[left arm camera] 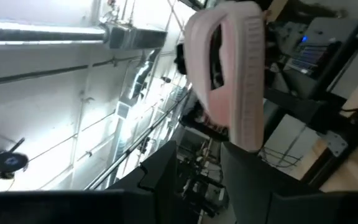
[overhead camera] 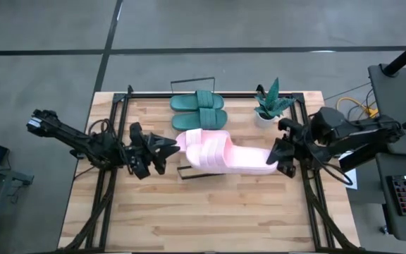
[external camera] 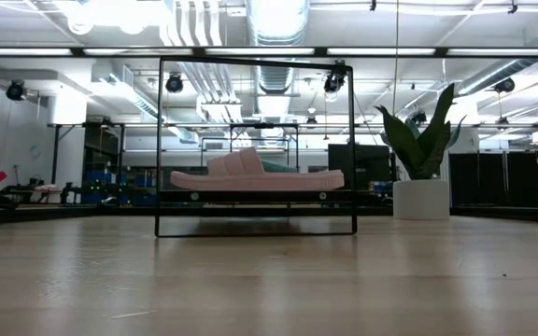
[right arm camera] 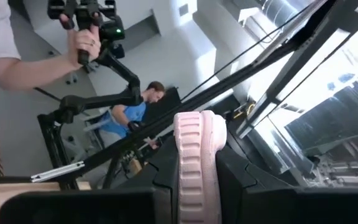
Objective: Pick and place slides into the shelf
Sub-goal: Put the pink slides on the shelf
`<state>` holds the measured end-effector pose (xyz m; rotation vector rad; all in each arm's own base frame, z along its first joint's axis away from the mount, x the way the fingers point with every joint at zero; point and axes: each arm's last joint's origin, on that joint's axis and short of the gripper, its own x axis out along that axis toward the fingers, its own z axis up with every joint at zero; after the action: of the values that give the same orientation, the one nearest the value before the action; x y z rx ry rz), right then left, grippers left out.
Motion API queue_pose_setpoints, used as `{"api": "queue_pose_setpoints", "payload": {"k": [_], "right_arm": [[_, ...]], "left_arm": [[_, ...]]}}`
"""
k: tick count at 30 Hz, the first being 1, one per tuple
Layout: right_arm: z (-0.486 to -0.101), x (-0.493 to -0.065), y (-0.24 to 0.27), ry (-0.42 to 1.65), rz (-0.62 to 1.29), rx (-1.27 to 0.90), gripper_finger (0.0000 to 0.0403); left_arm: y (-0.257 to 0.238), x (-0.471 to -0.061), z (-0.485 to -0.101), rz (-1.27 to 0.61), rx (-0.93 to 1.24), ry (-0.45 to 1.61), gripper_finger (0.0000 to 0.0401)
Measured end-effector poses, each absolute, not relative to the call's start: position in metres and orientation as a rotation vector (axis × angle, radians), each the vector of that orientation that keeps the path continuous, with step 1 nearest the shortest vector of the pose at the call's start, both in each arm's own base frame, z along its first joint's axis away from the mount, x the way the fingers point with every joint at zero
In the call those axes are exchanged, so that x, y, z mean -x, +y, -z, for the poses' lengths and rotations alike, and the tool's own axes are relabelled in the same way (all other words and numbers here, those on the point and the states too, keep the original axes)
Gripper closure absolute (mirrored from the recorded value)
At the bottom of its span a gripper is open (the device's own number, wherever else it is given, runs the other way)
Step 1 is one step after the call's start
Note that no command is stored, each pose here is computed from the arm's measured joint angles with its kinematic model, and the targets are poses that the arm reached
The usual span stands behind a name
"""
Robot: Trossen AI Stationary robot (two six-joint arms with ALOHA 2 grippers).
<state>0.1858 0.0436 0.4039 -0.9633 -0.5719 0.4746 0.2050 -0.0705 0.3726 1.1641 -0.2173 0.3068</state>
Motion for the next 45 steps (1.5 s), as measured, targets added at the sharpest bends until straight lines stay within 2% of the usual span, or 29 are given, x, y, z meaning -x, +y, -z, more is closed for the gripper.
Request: {"api": "queue_pose_setpoints", "payload": {"k": [10,34,45], "right_arm": [[-0.403,-0.193,0.045,-0.589,-0.472,0.97,0.0352],[-0.396,-0.198,0.046,-0.549,-0.542,0.95,0.0354],[-0.396,-0.197,0.047,-0.548,-0.55,0.944,0.0354]], "left_arm": [[-0.079,-0.218,-0.364,-0.199,-1.188,-0.244,0.0289],[-0.069,-0.223,-0.378,-0.3,-1.105,-0.201,0.0288],[-0.068,-0.224,-0.378,-0.29,-1.032,-0.197,0.0203]]}}
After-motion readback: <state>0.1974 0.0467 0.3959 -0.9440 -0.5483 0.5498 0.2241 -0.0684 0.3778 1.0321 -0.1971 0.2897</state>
